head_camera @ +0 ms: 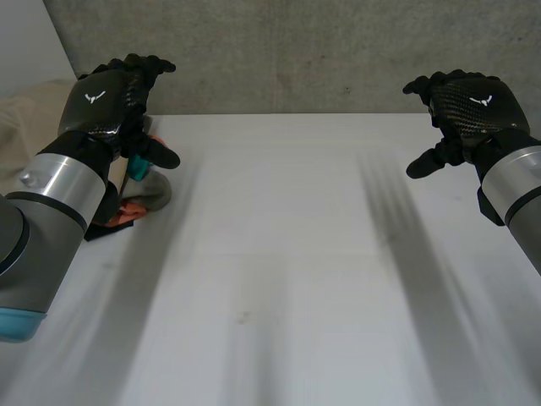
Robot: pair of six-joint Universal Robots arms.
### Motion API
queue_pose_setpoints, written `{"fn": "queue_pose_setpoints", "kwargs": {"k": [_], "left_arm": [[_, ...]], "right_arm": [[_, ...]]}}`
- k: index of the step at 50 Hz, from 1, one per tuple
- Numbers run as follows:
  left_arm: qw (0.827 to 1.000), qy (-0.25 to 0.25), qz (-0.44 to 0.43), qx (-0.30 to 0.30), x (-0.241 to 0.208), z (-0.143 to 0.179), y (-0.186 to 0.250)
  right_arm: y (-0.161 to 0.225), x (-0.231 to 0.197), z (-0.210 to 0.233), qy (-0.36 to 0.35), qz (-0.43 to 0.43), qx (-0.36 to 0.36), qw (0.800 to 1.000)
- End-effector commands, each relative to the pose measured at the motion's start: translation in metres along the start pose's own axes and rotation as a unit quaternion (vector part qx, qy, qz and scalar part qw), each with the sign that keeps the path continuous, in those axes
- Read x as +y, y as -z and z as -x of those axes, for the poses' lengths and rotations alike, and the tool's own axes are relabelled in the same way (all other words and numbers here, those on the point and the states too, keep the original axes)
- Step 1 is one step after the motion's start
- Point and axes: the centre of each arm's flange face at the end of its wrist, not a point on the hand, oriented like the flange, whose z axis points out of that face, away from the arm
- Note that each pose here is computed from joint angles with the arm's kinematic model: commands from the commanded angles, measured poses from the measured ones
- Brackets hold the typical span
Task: Fold the laundry.
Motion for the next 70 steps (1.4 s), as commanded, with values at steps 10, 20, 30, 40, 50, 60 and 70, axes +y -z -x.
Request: {"fn": "queue_pose_setpoints", "kwargs": {"k": [10,20,30,40,50,60,70], "left_arm": [[1.0,-0.012,-0.001,0.0,0.0,0.0,0.0],[0.987,-0.156,-0.023,-0.035,-0.012,0.02,-0.027],[0.947,-0.298,0.028,-0.119,0.008,0.109,-0.097],[0.942,-0.292,0.095,-0.137,0.074,0.199,-0.146],[0.949,-0.284,0.094,-0.1,0.096,0.196,-0.154],[0.969,-0.221,-0.072,-0.08,-0.02,0.133,-0.139],[0.982,-0.126,-0.105,0.097,-0.051,0.001,-0.084]], "right_arm": [[0.0,-0.001,0.0,0.0,-0.002,0.001,1.0],[-0.001,-0.002,0.0,0.001,-0.004,-0.002,1.0],[-0.001,-0.001,0.001,0.008,-0.002,-0.005,1.0],[0.001,0.001,0.007,0.018,0.001,-0.014,1.0],[-0.002,0.01,0.008,0.035,0.013,-0.016,0.999],[-0.006,0.012,0.007,0.034,0.016,-0.014,0.999],[-0.008,0.003,0.001,0.035,0.002,-0.004,0.999]]}}
